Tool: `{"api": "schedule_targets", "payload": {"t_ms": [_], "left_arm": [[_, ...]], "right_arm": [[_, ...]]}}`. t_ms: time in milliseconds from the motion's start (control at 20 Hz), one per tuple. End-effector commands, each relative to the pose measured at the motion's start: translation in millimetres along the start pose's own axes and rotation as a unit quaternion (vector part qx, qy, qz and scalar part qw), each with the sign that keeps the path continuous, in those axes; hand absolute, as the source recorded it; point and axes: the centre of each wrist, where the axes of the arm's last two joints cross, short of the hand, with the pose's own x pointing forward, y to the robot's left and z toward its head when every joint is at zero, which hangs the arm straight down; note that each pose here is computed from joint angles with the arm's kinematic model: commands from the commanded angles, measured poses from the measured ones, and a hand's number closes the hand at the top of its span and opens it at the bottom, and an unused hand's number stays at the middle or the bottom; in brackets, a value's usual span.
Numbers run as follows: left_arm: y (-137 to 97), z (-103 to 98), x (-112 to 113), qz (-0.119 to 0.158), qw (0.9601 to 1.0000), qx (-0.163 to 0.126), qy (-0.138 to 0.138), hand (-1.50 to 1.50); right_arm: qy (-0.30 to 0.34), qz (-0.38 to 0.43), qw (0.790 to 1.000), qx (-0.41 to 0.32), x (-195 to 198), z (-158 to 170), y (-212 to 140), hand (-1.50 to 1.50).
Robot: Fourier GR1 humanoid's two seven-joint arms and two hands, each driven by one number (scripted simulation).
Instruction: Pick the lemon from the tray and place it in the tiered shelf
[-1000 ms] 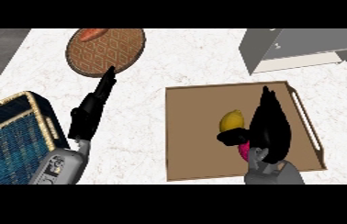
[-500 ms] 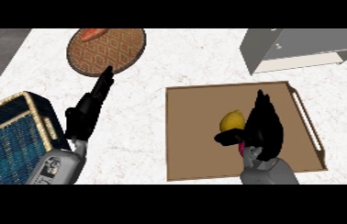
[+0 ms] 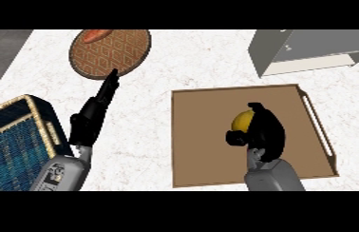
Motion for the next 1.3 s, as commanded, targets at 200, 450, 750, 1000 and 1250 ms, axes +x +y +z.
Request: {"api": "schedule_targets", "payload": {"t_ms": [200, 450, 750, 1000, 1250], "left_arm": [[16, 5, -18, 0.013, 0.9997, 0.007, 0.017, 0.00], [1, 16, -10, 0.008, 0.9999, 0.005, 0.013, 0.00], [6, 2, -9, 0.003, 0.9999, 0.005, 0.015, 0.00], [11, 9, -14, 0.006, 0.9997, 0.008, 0.022, 0.00], [-1, -1, -3, 0.010, 0.9998, 0.009, 0.017, 0.00]], "right_arm": [[0.055, 0.035, 0.998, -0.014, 0, 13, 25, 1.50], [0.048, 0.013, 0.998, -0.032, 20, -1, -2, 1.50], [-0.215, 0.094, 0.970, 0.066, 2, 27, -1, 1.50], [-0.373, 0.074, 0.918, 0.111, -20, 28, -35, 1.50], [-0.407, -0.077, 0.906, 0.084, -13, 43, -82, 1.50]]}}
